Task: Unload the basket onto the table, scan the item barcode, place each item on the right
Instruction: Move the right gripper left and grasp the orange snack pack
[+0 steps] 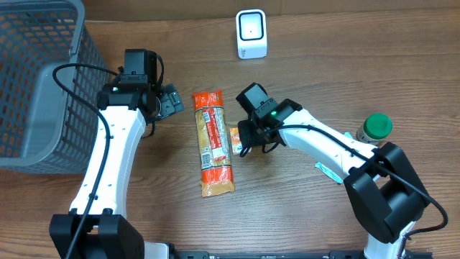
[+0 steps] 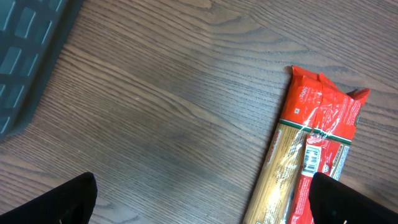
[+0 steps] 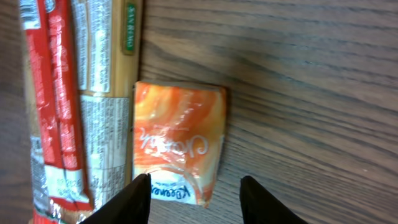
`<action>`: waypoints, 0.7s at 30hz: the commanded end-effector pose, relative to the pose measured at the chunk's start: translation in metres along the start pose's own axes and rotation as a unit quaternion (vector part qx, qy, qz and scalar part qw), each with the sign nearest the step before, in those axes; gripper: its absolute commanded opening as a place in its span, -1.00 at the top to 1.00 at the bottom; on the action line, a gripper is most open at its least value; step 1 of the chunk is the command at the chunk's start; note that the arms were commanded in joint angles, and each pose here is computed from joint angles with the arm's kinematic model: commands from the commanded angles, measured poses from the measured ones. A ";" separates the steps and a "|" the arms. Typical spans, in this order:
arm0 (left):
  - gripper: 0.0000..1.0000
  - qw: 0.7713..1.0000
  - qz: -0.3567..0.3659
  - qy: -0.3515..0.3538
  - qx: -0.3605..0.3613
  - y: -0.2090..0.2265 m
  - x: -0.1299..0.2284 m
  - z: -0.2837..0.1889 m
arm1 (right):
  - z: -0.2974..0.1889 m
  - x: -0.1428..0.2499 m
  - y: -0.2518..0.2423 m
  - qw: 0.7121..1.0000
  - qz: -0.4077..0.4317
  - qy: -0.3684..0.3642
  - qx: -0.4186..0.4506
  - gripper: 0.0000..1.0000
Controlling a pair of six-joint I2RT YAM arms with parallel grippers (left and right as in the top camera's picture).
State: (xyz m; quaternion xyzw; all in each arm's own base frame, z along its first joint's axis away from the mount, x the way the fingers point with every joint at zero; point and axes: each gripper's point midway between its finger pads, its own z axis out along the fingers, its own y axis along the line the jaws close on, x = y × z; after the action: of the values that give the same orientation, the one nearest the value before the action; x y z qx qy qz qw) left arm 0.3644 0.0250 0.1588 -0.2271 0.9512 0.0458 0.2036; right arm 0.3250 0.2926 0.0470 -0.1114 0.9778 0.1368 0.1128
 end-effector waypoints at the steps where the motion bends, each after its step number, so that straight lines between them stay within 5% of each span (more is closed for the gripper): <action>1: -1.00 1.000 0.006 -0.001 -0.005 0.001 -0.001 0.001 | -0.001 0.003 -0.012 1.000 0.019 -0.004 0.020 0.18; 17: -1.00 1.000 0.006 -0.001 -0.005 0.001 -0.001 0.001 | 0.028 0.013 -0.003 0.998 0.044 0.030 -0.011 0.38; 21: -1.00 1.000 0.006 -0.001 -0.005 0.001 -0.001 0.001 | 0.033 0.015 -0.002 0.998 0.045 0.037 -0.017 0.61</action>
State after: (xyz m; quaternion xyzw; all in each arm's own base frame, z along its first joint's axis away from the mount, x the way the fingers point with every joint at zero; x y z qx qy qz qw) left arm 0.3644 0.0250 0.1588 -0.2271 0.9512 0.0458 0.2036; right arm 0.3207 0.2959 0.0203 -0.0767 0.9826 0.1472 0.0834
